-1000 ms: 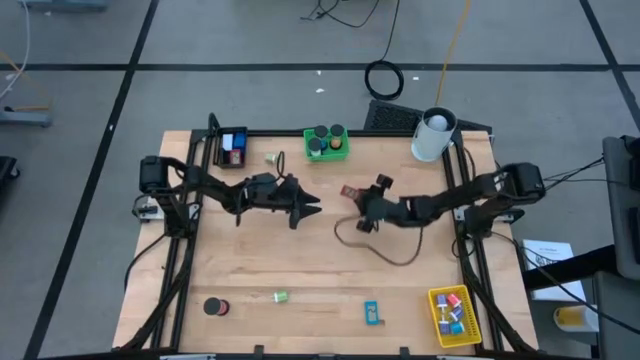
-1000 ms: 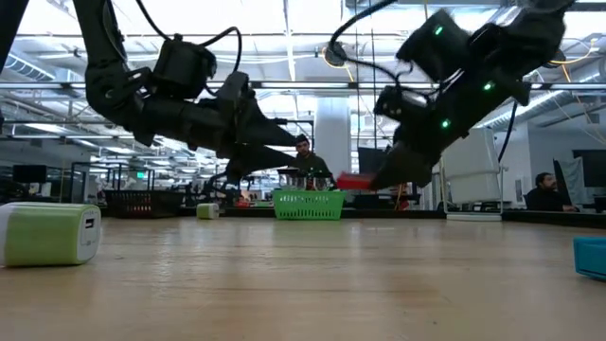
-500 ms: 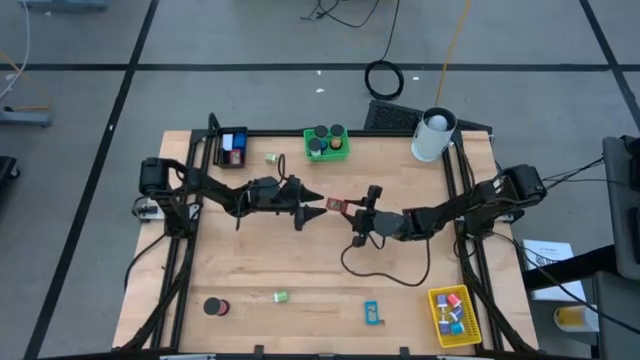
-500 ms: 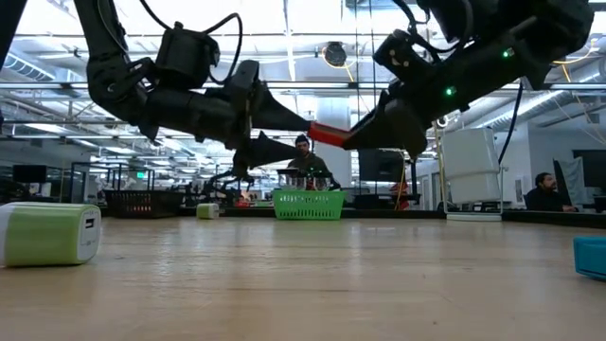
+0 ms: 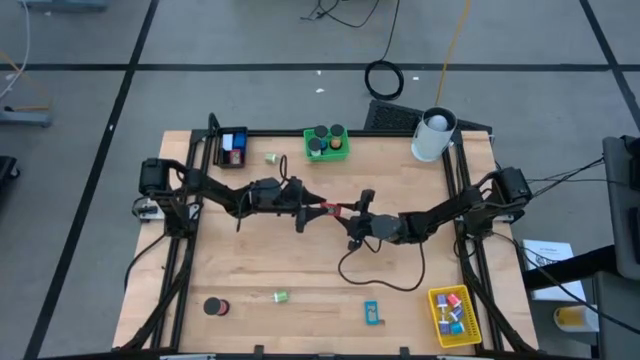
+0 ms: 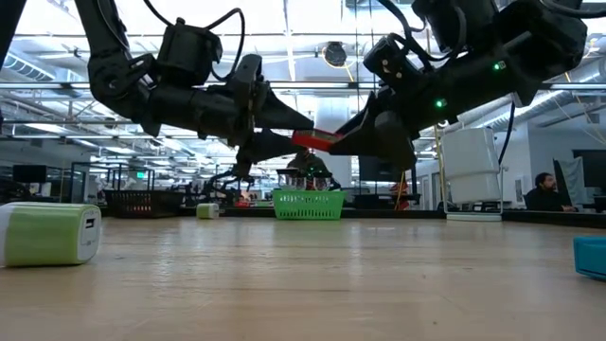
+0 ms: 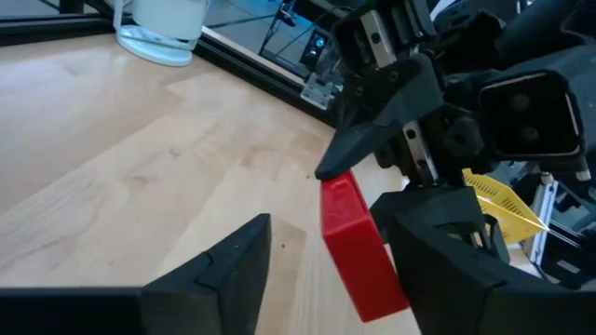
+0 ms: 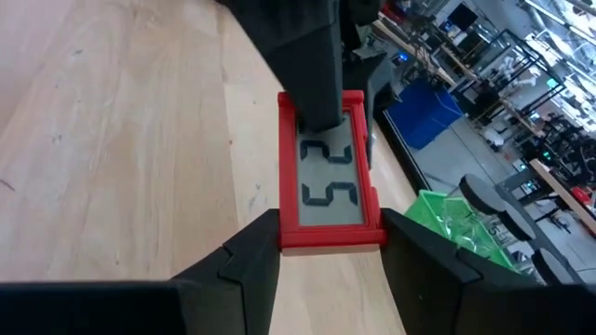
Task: Pick & Place Office items
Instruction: Put the red digital clock into the black basket
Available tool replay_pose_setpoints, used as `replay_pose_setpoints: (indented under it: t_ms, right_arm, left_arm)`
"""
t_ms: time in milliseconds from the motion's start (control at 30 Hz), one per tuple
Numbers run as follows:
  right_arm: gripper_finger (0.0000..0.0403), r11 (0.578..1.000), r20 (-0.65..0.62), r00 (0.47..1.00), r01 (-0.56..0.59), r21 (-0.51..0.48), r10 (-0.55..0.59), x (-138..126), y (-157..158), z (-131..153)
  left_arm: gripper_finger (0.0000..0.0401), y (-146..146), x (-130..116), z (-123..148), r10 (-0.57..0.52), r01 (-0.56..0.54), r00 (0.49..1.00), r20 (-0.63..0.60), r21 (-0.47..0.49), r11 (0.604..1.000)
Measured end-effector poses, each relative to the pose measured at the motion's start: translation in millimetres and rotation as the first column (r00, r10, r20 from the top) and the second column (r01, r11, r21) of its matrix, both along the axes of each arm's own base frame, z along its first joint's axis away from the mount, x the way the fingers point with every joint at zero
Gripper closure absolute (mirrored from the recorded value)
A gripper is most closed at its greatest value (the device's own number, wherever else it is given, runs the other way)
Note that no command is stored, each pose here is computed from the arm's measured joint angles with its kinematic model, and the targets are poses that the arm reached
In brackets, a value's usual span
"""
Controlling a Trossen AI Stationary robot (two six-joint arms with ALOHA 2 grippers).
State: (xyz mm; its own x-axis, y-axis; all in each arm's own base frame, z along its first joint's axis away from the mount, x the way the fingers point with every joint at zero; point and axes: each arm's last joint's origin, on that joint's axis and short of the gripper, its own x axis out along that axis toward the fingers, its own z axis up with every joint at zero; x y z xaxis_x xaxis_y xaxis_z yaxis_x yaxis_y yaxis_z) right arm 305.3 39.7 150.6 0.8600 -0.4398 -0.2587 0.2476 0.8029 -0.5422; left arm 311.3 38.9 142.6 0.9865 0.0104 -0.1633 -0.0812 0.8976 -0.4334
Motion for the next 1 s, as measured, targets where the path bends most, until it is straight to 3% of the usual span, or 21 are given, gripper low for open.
replay_pose_setpoints:
  t_ms: [433,567,733,1000]
  right_arm:
    - [0.0239,1.0,0.002,1.0,-0.006,-0.021,0.006,0.4,0.3,1.3]
    - [0.0227,1.0,0.012,1.0,-0.005,-0.011,0.005,0.6,0.3,1.9]
    - [0.0173,0.998,0.047,0.997,0.061,-0.003,-0.061,-0.2,2.1,4.4]
    - [0.0099,0.977,0.063,0.986,0.165,-0.137,-0.157,-11.0,21.5,20.7]
  left_arm:
    - [0.0315,-2.3,0.2,-0.4,-0.017,0.017,1.0,-0.005,0.029,0.999]
    - [0.0321,-2.4,0.3,0.1,-0.024,0.024,1.0,0.0,0.061,0.998]
    - [0.0323,-2.3,0.2,-0.4,-0.029,0.029,1.0,-0.006,0.106,0.994]
    - [0.0332,8.4,-2.3,-2.8,-0.002,0.007,0.999,-0.034,0.136,0.991]
